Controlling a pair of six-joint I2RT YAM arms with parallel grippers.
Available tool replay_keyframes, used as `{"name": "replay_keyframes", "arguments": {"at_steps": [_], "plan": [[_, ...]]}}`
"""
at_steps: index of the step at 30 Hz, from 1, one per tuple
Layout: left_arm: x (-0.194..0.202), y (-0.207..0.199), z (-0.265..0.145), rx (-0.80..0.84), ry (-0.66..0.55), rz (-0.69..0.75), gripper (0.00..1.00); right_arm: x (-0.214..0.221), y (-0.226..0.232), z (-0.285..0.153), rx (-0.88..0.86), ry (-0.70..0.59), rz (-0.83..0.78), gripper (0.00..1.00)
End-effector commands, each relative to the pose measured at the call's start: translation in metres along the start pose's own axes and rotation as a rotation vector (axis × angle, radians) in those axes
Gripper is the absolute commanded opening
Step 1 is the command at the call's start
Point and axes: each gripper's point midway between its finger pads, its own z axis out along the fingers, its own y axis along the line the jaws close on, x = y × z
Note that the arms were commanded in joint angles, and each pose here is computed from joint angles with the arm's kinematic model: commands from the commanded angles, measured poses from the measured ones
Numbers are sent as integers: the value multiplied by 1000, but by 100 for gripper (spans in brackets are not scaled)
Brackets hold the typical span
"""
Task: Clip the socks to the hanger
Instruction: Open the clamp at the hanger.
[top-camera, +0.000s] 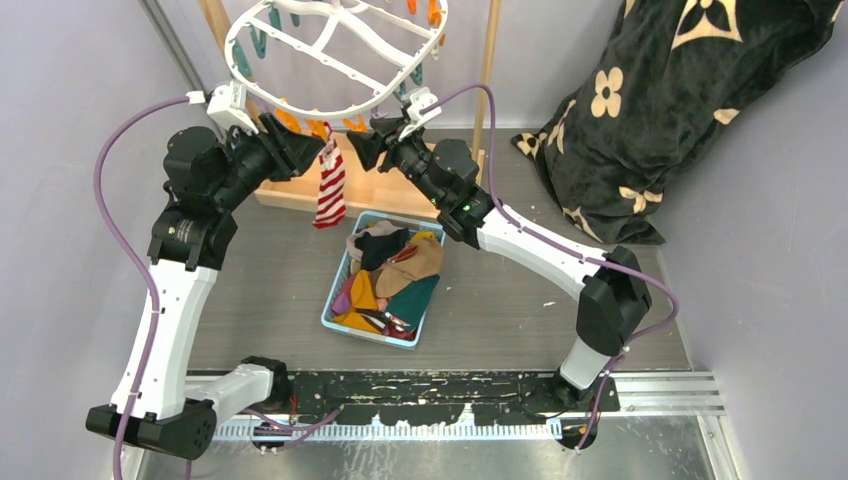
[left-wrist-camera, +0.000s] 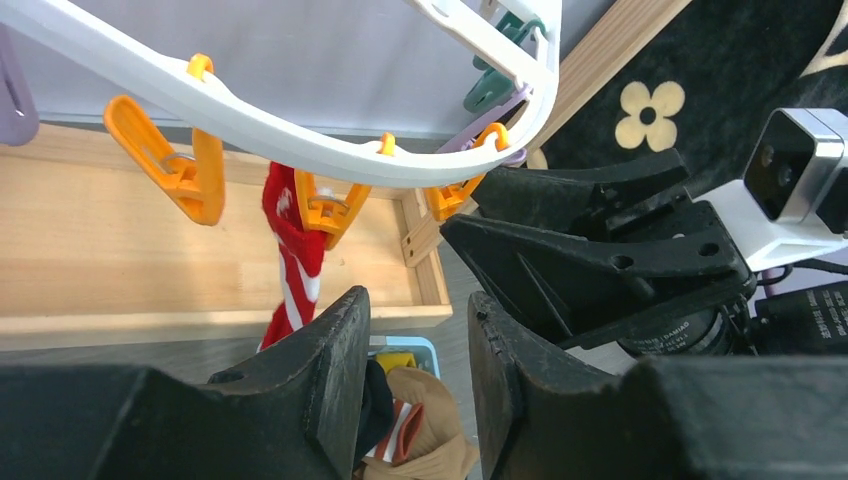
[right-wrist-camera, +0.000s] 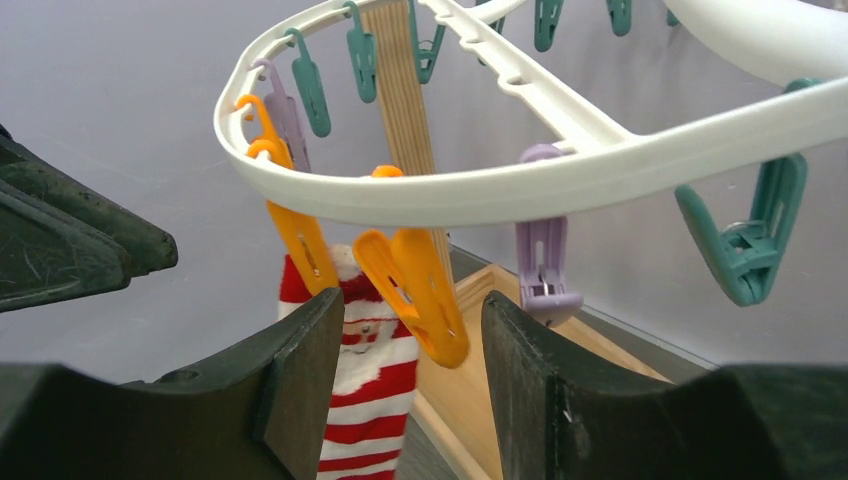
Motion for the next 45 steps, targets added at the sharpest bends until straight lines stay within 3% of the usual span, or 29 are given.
{"name": "replay_keyframes", "arguments": {"at_steps": [1,24,32,45], "plan": [[-19,-12,-4,36,-73,35,41,-22,17,10,-104,-39,25,59],[-24,-15,-7,41,-89,39,40,-19,-7,6,-131,-41,32,56],[-29,-17,-9,39,-96,48,41,-23,12,12,-229,-28,53,50],[-32,-20,-11,47,-98,48,41,-27,16,15,-251,-27,50,37]]}}
